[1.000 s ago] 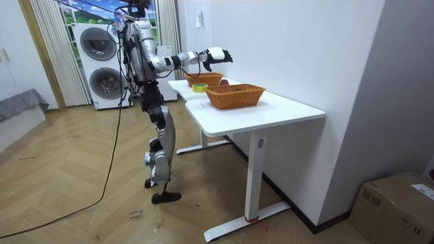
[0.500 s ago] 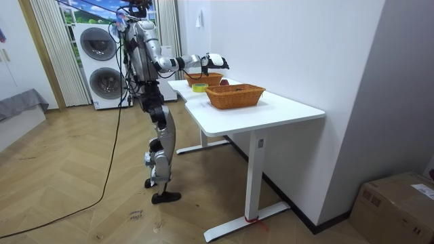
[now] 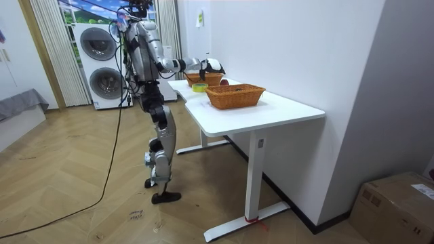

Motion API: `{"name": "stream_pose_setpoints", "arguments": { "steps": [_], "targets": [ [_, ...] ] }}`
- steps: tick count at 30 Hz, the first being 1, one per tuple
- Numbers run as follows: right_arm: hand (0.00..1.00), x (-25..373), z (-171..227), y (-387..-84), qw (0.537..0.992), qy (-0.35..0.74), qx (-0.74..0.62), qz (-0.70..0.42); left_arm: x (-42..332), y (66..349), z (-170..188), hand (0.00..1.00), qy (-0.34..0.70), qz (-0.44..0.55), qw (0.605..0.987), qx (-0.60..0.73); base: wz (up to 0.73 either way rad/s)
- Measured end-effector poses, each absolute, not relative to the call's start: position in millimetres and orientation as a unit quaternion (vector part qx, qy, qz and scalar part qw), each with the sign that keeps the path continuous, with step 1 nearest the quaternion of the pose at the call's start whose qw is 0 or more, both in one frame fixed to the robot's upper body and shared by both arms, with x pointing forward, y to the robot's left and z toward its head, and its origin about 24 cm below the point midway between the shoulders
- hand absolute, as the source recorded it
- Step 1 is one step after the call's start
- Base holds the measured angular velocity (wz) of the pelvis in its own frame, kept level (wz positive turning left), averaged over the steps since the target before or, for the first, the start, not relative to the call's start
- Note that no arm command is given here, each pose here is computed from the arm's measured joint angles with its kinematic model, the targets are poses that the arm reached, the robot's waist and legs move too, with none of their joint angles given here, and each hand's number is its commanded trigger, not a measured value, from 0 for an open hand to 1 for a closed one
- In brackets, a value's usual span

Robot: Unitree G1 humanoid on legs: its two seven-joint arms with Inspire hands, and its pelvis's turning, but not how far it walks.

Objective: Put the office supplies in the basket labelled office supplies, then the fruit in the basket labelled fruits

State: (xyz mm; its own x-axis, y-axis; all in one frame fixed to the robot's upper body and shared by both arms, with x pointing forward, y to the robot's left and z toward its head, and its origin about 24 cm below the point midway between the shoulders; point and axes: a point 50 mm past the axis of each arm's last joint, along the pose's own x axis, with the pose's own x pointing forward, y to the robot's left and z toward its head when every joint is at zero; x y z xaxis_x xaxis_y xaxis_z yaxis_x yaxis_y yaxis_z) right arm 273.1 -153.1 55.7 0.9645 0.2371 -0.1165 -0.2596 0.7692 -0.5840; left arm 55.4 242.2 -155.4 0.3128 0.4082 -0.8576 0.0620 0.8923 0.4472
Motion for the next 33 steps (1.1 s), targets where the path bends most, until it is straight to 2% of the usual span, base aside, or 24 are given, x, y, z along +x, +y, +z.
{"name": "stream_pose_setpoints", "arguments": {
  "steps": [33],
  "targets": [
    [0.0, 271, 43, -133, 0.933, 0.04, -0.314, 0.173, 60, 239, -156, 0.0, 0.582, 0.092, 0.784, 0.193, 0.02]
  ]
}}
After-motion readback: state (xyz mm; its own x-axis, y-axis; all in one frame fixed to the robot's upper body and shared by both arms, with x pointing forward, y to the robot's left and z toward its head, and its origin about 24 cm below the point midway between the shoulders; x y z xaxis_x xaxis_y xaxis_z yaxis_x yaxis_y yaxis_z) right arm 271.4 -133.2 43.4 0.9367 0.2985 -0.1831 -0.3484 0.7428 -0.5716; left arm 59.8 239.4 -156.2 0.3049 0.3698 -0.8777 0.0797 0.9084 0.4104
